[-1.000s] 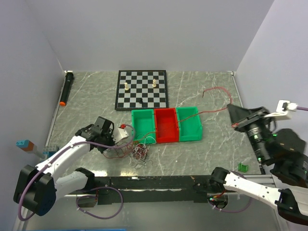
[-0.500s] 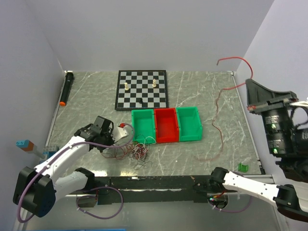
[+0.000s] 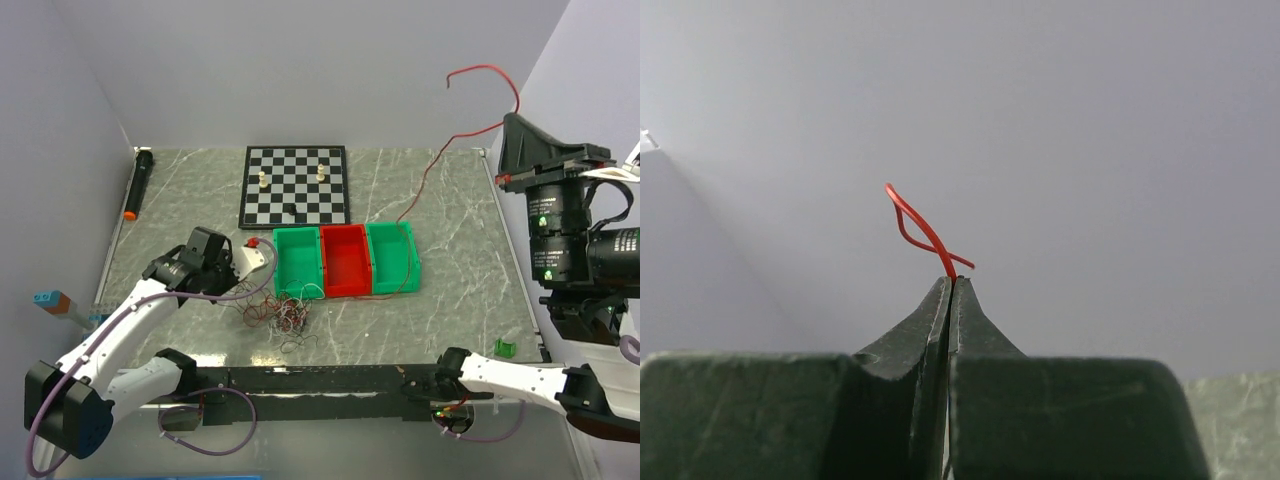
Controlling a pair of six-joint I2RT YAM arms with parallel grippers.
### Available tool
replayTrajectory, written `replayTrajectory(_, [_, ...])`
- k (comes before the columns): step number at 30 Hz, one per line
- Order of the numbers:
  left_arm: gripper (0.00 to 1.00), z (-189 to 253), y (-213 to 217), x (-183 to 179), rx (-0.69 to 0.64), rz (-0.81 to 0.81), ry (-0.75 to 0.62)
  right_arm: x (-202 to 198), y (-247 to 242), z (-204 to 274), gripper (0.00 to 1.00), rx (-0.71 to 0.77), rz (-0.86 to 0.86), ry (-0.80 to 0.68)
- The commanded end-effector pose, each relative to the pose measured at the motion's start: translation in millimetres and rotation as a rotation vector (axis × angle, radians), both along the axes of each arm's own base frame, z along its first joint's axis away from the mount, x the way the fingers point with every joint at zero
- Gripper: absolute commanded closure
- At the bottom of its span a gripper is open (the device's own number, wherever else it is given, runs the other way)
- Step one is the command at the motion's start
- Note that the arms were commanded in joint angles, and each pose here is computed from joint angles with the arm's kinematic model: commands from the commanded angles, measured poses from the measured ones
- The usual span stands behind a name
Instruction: Untangle the cables
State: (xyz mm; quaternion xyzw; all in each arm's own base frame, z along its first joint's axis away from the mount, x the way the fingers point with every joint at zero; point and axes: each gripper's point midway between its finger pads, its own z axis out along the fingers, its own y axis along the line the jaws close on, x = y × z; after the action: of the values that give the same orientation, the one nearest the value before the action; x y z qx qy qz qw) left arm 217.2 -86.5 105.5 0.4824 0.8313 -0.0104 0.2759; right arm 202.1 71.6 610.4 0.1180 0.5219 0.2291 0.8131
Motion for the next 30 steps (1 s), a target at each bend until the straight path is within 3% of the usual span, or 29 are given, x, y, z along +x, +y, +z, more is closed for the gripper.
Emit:
replayTrajectory(1, [0.91,8.7,-5.2,-2.8,-0.047,0.002,-0.008,-2.5,-15.7,37.7,1.00,-0.017,-0.105,-0.104])
replayTrajectory(17, [0.91,2.8,-5.2,-8.3,-0.052,0.006,0.020,30.2,6.1,51.5,1.00,-0.162,-0.316,-0.158])
replayTrajectory(30, [0.91,8.4,-5.0,-7.2,-0.058,0.013,0.003,69.7,19.6,-24.3,1.00,-0.190,-0.298,0.005])
